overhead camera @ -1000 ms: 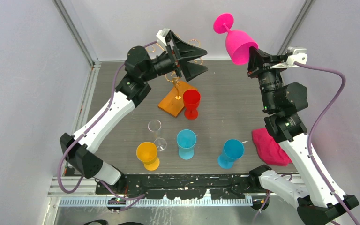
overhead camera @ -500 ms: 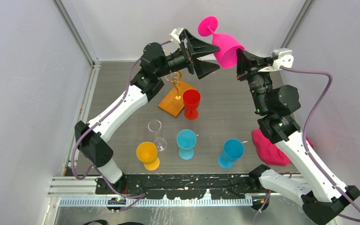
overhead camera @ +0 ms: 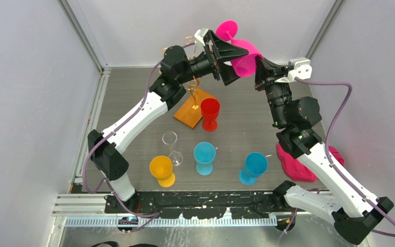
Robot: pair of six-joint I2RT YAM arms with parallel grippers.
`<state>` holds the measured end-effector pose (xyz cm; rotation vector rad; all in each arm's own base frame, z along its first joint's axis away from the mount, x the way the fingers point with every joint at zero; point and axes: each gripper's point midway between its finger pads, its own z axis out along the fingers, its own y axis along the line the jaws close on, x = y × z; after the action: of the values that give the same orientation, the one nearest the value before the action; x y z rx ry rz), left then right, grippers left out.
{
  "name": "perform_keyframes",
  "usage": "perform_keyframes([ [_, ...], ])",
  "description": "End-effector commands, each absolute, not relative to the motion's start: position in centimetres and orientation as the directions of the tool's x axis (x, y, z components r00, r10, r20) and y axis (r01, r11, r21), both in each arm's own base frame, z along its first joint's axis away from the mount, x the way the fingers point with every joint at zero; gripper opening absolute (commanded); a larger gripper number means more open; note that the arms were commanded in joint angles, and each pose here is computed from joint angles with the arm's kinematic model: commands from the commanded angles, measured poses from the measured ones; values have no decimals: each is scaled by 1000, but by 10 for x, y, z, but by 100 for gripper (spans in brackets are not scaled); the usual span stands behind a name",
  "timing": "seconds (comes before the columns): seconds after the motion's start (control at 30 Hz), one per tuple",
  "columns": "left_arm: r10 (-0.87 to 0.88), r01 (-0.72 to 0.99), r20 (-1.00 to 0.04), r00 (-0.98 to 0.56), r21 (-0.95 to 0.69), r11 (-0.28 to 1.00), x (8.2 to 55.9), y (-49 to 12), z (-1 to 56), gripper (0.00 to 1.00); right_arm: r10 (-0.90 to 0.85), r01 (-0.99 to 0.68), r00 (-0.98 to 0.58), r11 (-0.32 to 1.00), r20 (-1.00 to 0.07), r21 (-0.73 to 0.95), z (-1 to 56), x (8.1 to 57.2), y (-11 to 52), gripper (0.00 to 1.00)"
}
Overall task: Place the wine glass upside down on the wine glass rack
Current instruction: Turn the wine glass upside down at the wine rack.
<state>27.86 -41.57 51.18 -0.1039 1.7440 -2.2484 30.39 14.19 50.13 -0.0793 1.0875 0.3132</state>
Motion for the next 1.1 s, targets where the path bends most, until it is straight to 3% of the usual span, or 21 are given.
perform_keyframes([
  [0.0, -259, 241, -167, -951, -927, -286, 266, -417, 538, 100, 213, -265, 479, 960, -851, 91, 513, 299, 136, 1],
  [0.33, -256, 247, -173, -951, -925, -290, 267, -422, 539, 99, 210, -264, 481, 960, -852, 87, 510, 296, 138, 1],
  [0.87, -270, 285, -210, -940, -917, -279, 268, -423, 538, 85, 195, -260, 474, 963, -859, 75, 503, 287, 139, 1],
  [1.07, -285, 333, -262, -922, -913, -235, 267, -421, 533, 82, 193, -263, 466, 962, -863, 73, 502, 285, 139, 15],
])
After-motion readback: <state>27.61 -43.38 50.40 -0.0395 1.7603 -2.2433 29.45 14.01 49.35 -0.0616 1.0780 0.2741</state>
